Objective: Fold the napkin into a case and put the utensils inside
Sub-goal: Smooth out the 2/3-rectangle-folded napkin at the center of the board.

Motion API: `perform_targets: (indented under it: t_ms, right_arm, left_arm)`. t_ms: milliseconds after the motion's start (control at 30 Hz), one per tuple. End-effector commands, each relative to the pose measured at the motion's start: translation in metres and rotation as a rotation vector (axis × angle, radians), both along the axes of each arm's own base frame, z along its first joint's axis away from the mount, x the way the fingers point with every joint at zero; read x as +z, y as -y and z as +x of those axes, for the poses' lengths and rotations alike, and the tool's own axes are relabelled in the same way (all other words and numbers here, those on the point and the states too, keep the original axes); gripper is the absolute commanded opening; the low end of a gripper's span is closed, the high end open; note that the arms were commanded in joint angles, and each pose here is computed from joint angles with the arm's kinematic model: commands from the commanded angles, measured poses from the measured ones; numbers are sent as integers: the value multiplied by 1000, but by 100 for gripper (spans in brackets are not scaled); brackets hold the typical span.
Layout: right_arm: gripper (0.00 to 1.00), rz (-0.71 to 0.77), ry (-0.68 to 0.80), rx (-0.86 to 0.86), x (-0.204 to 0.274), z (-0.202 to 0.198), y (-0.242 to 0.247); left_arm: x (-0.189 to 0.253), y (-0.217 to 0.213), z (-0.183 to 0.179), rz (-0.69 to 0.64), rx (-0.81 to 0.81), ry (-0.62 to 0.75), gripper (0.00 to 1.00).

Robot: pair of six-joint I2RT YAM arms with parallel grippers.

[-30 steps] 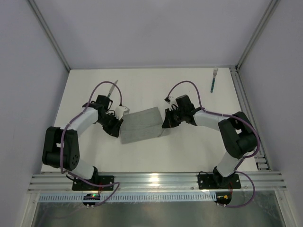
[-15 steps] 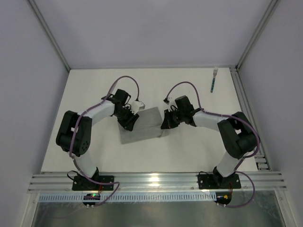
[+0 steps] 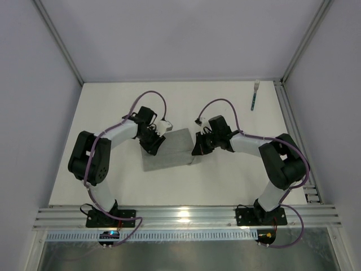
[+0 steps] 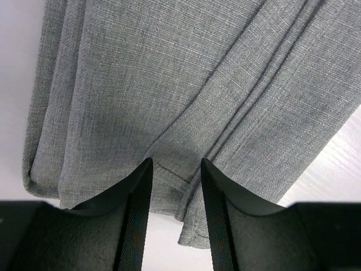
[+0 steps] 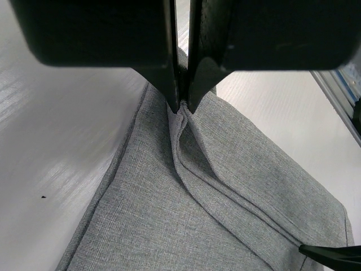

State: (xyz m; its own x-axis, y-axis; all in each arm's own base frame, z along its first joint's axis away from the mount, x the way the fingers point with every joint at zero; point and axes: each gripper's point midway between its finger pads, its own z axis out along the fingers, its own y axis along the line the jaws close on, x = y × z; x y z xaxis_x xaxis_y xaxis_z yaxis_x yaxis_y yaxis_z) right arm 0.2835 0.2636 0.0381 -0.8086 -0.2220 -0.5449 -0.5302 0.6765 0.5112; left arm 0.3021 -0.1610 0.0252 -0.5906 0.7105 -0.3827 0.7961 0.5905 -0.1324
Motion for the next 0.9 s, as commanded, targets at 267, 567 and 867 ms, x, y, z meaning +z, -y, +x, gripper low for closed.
perform_targets:
  t_ms: [267, 567, 867]
  right_arm:
    - [3, 22, 22, 22, 4, -2, -4]
    - [3, 25, 24, 24, 4, -2, -5]
    - [3, 38, 47, 19, 9, 4, -7]
  left_arm:
    - [10, -3, 23, 38, 35, 84, 40]
    - [-6, -1, 3, 23, 5, -16, 29]
    - [3, 3, 3, -7, -1, -4, 9]
